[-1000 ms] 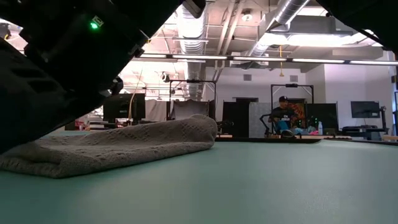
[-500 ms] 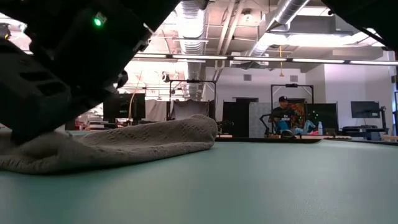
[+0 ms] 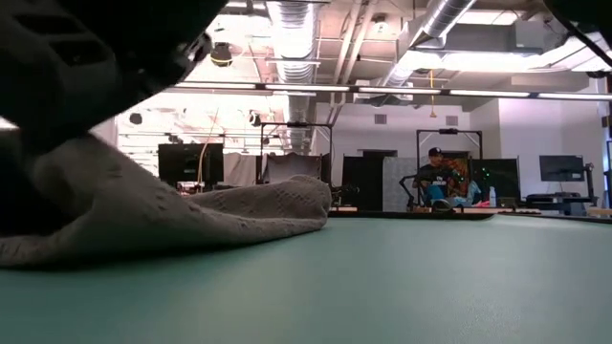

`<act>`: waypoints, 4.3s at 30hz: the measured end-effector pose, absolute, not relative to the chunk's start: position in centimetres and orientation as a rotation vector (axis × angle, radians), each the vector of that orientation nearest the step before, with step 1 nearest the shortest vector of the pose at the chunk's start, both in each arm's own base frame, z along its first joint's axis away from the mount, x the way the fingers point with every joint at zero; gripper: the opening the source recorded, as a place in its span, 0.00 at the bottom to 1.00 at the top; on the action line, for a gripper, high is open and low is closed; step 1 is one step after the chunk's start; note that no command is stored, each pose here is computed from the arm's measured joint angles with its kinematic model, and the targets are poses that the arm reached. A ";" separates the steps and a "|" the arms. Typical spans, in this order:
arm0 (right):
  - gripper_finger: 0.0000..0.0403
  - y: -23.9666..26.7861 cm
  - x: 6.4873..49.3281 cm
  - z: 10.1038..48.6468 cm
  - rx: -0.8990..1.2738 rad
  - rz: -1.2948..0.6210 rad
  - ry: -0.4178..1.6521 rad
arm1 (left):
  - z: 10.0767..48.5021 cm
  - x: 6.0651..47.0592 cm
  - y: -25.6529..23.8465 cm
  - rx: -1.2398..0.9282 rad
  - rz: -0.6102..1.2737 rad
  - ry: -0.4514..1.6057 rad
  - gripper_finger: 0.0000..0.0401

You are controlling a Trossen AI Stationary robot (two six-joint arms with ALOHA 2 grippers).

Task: Roll towel
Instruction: Roll the gray towel

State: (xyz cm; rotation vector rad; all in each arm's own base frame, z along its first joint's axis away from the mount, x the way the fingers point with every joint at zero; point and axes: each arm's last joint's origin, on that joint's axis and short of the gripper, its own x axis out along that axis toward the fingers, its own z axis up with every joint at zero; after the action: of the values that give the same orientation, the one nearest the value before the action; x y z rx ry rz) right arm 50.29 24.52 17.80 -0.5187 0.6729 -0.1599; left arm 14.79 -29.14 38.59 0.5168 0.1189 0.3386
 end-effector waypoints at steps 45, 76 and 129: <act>0.05 28.9 45.1 17.7 -0.536 0.220 0.950 | 23.3 17.3 -29.9 0.164 -0.147 0.680 0.00; 0.05 29.0 44.9 17.6 -0.534 0.191 0.950 | 17.2 18.6 -28.0 0.224 -0.093 0.991 0.41; 0.05 29.0 44.4 17.7 -0.524 -0.039 0.919 | 17.8 21.5 -31.6 0.278 -0.028 0.995 0.00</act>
State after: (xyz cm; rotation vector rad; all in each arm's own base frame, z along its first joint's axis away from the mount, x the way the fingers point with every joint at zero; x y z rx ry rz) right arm 44.41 28.99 17.74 -0.5239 0.9193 -0.0392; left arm 21.52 -31.63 17.78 0.2780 0.9951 -0.0282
